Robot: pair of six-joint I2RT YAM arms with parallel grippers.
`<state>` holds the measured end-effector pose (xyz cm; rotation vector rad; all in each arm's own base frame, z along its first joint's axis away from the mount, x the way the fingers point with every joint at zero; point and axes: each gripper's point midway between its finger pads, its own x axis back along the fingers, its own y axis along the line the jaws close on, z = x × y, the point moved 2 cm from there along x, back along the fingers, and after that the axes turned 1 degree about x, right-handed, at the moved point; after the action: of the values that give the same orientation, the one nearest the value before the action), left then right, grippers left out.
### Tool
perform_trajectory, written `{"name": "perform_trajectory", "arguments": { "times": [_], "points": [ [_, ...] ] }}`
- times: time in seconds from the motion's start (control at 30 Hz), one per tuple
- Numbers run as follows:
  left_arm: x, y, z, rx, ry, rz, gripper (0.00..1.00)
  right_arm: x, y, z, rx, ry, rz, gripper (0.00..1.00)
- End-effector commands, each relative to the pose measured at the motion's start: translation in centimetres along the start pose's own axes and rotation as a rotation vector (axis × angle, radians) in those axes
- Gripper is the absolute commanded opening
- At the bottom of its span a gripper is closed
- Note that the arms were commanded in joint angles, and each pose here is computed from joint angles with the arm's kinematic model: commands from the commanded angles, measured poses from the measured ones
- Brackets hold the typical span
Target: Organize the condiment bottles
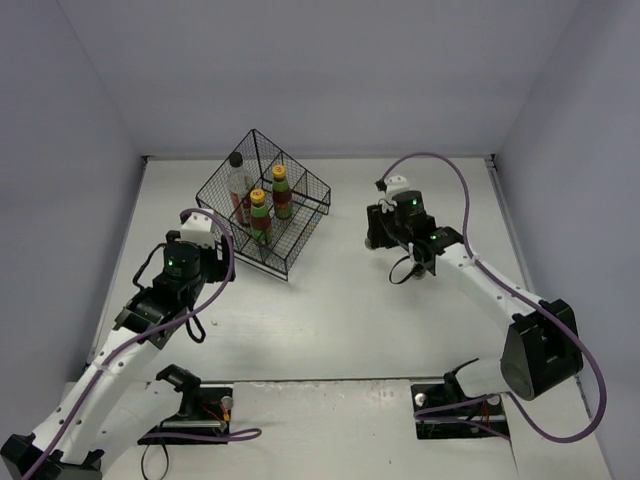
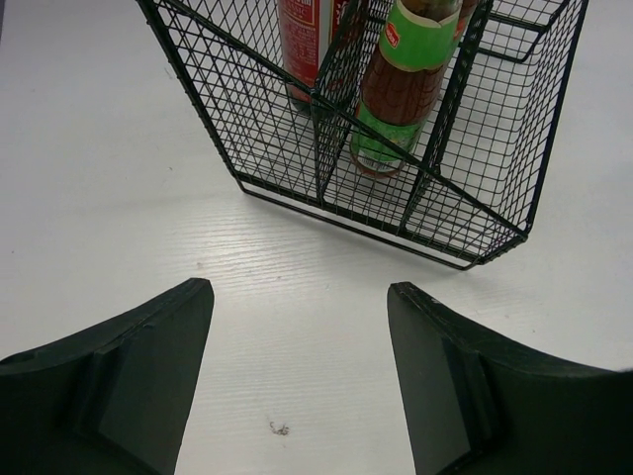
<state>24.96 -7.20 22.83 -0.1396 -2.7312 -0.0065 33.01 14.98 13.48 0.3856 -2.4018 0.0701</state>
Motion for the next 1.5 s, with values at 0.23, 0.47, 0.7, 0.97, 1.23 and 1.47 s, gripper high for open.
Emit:
{"name": "perform_trajectory", "arguments": {
  "times": [0.23, 0.47, 0.7, 0.97, 1.23, 1.47],
  "points": [
    [-0.4, 0.4, -1.5, -0.009, -0.048, -0.029, 0.71, 3.9, 6.9, -19.1, 0.327, -0.438, -0.340, 0.00],
    [-0.6, 0.4, -1.3, -0.006, -0.044, -0.026, 0.71, 0.2, 10.1, -22.8, 0.427, -0.447, -0.460, 0.00],
    [-0.6, 0.5, -1.4, -0.010, -0.047, -0.029, 0.71, -3.0, 12.3, -22.1, 0.453, -0.375, -0.509, 0.00],
    [-0.7, 0.4, -1.1, -0.012, -0.039, -0.025, 0.71, -7.1, 13.0, -18.9, 0.449, -0.273, -0.520, 0.00],
    [-0.7, 0.4, -1.0, -0.014, -0.037, -0.027, 0.71, -10.7, 12.3, -16.9, 0.435, -0.194, -0.467, 0.04],
    [-0.8, 0.3, -1.0, -0.014, -0.034, -0.021, 0.71, -11.8, 12.0, -16.6, 0.417, -0.177, -0.438, 0.23]
  ]
}}
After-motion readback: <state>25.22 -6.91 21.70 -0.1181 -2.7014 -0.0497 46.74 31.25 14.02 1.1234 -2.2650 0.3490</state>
